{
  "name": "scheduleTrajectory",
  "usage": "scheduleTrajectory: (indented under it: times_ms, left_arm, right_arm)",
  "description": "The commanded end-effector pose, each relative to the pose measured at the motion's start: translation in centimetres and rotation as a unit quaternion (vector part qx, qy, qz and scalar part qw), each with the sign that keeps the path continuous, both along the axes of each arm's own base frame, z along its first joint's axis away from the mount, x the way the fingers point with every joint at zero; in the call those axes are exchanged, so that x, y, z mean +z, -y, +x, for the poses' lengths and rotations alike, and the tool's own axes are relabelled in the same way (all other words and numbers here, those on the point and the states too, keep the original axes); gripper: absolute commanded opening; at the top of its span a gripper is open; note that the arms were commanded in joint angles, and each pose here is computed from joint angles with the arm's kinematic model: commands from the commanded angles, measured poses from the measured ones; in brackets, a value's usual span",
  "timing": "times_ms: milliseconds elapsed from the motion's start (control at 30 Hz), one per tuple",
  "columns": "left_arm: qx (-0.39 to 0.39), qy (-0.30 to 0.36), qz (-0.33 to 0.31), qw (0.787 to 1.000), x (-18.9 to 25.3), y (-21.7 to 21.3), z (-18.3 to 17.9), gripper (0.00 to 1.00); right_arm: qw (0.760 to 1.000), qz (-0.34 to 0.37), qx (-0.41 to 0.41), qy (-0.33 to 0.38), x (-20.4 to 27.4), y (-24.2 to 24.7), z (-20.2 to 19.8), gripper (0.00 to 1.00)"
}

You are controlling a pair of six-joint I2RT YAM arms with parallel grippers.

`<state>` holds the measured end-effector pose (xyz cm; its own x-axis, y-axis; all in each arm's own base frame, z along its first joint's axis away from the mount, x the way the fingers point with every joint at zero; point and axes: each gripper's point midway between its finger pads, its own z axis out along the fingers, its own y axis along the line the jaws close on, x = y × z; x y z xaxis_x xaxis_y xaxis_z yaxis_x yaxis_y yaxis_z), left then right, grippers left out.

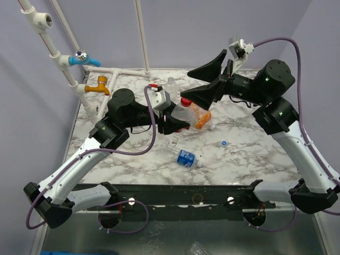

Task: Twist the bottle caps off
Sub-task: Unscrew the bottle cap from the plastic bottle.

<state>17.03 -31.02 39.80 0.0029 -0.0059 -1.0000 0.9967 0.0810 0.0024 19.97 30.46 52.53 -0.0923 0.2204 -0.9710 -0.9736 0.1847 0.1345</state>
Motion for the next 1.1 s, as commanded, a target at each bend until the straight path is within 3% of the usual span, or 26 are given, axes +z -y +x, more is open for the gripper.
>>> scheduleTrajectory:
  times_ms: [0, 100, 200, 633, 867, 933, 1067]
  left_arm:
    - [0.155, 0.082, 0.030, 0.984, -1.0, -1.7, 6.0, 0.00]
    - [0.210, 0.095, 0.031, 0.973, -0.8, -2.4, 8.0, 0.00]
    - [0.233, 0.086, 0.027, 0.968, -0.7, -2.6, 8.9, 0.00]
    - [0.242, 0.051, 0.016, 0.969, -0.6, -2.2, 9.5, 0.00]
    - [0.231, 0.046, 0.012, 0.972, -0.5, -2.0, 9.0, 0.00]
    - [0.225, 0.043, 0.014, 0.973, -0.9, -1.9, 8.8, 0.00]
    - [0.223, 0.040, 0.014, 0.974, -1.1, -2.0, 8.6, 0.00]
  right_arm:
    - [0.992, -0.013, -0.111, -0.056, -1.4, 0.8, 4.1, 0.98]
    - [0.989, -0.016, -0.126, -0.080, -2.5, 0.4, 5.1, 1.00]
    - [0.986, -0.015, -0.138, -0.092, -3.4, 0.0, 5.9, 0.93]
    - [0.985, -0.033, -0.152, -0.079, -4.6, -3.1, 7.2, 0.78]
    - [0.982, -0.020, -0.172, -0.069, -4.1, -2.6, 7.4, 0.54]
    - [0.982, -0.017, -0.175, -0.063, -3.7, -2.4, 7.4, 0.54]
    - [0.981, -0.019, -0.186, -0.056, -3.5, -2.1, 7.6, 0.66]
